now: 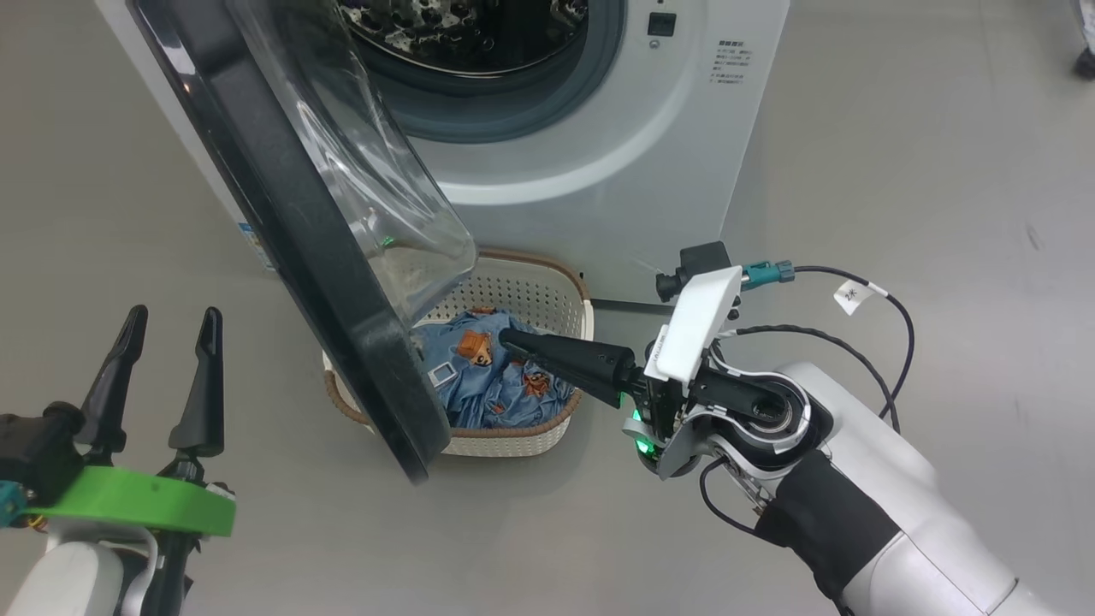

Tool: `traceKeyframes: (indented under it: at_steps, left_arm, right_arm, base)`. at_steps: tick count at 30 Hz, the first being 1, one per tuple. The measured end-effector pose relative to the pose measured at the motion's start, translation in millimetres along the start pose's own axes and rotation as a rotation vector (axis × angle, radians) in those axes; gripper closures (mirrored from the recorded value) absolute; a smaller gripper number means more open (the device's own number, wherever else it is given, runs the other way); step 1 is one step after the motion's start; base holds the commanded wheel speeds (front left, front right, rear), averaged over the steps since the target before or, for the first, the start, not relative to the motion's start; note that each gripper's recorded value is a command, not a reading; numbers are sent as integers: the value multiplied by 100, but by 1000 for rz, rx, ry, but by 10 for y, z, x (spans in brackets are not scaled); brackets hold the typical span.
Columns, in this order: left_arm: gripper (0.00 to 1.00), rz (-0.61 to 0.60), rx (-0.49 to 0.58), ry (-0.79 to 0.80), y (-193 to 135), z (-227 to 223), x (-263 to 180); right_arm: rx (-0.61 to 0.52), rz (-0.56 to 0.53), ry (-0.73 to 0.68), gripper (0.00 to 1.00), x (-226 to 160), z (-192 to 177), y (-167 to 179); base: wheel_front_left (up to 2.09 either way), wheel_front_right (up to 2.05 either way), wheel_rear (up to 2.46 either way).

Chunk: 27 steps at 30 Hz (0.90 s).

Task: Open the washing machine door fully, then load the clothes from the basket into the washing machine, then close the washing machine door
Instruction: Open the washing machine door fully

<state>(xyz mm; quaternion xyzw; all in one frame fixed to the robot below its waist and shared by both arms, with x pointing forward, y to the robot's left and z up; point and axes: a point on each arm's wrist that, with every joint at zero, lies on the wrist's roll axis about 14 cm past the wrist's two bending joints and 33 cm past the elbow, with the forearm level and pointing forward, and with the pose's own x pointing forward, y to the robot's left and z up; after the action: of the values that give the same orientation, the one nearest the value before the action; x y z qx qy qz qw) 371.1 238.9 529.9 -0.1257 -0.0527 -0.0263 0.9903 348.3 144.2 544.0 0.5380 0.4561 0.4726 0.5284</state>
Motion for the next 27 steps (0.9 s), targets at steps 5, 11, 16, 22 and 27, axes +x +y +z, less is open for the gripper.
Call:
traceKeyframes:
  at_steps: [5,11,16,22,27]
  left_arm:
    - [0,-15,-2,0,-54,-9,-24]
    - [0,-47,-4,11,-152,-55,-33]
    - [0,-80,-9,11,-252,-66,4]
    - [0,-125,-10,12,-397,-80,52]
    - [0,-138,-14,14,-442,-91,60]
  right_arm:
    - [18,-20,-99,100,-222,80,-108]
    - [44,-17,-261,2,-516,223,-176]
    - [-52,-62,-366,0,-731,385,-195]
    - [-174,-89,-587,0,-1064,747,-106]
    - [-312,-158,-692,0,-1257,909,-113]
  base:
    - [0,0,0]
    - [0,0,0]
    - [0,0,0]
    - [0,0,0]
    - [0,0,0]
